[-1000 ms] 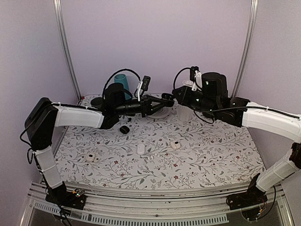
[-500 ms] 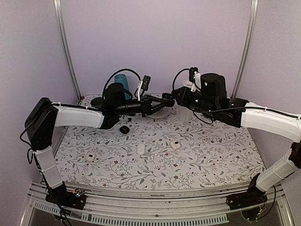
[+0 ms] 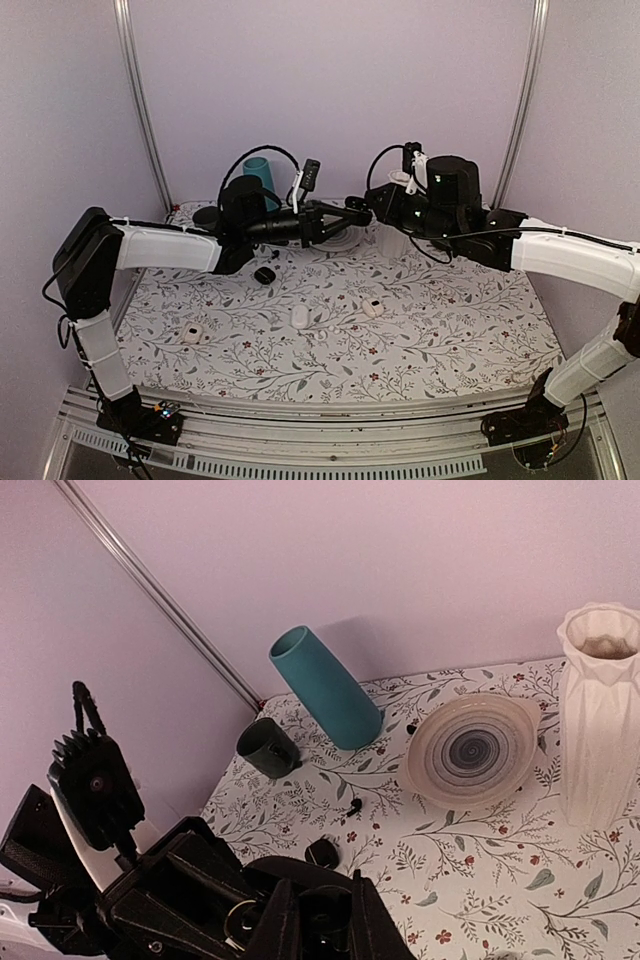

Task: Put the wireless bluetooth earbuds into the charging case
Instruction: Insert the right earbud into the right side groove of the charging case.

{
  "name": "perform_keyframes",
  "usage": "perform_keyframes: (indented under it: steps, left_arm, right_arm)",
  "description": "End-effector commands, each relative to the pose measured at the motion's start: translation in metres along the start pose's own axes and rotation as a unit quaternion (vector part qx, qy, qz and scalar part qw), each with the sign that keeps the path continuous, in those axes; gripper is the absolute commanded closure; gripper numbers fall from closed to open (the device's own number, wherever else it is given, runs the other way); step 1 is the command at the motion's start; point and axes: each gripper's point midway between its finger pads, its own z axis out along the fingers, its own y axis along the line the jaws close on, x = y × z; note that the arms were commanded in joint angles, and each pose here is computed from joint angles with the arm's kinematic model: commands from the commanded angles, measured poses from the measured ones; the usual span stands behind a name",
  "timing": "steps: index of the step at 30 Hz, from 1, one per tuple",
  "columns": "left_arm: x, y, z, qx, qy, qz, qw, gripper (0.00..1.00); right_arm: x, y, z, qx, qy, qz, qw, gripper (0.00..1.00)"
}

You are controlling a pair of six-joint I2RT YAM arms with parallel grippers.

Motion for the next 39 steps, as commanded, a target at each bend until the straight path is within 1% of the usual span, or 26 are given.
perform_keyframes:
  steps: [1,18,39]
  left_arm:
    - [-0.028,-0.01,0.004,-0.001,-0.037,0.025,0.999,1.0]
    - [-0.031,-0.006,0.003,-0.017,-0.046,0.03,0.998,1.0]
    - [-0.045,-0.002,-0.004,-0.046,-0.079,0.048,0.995,1.0]
  right_arm:
    - [0.017,0.0,0.006,-0.002,0.02,-0.004,1.0,0.88]
    - [0.028,0.003,0.011,-0.009,0.04,-0.001,0.999,0.88]
    - [0.031,0.004,0.011,-0.012,0.049,-0.005,0.999,0.84]
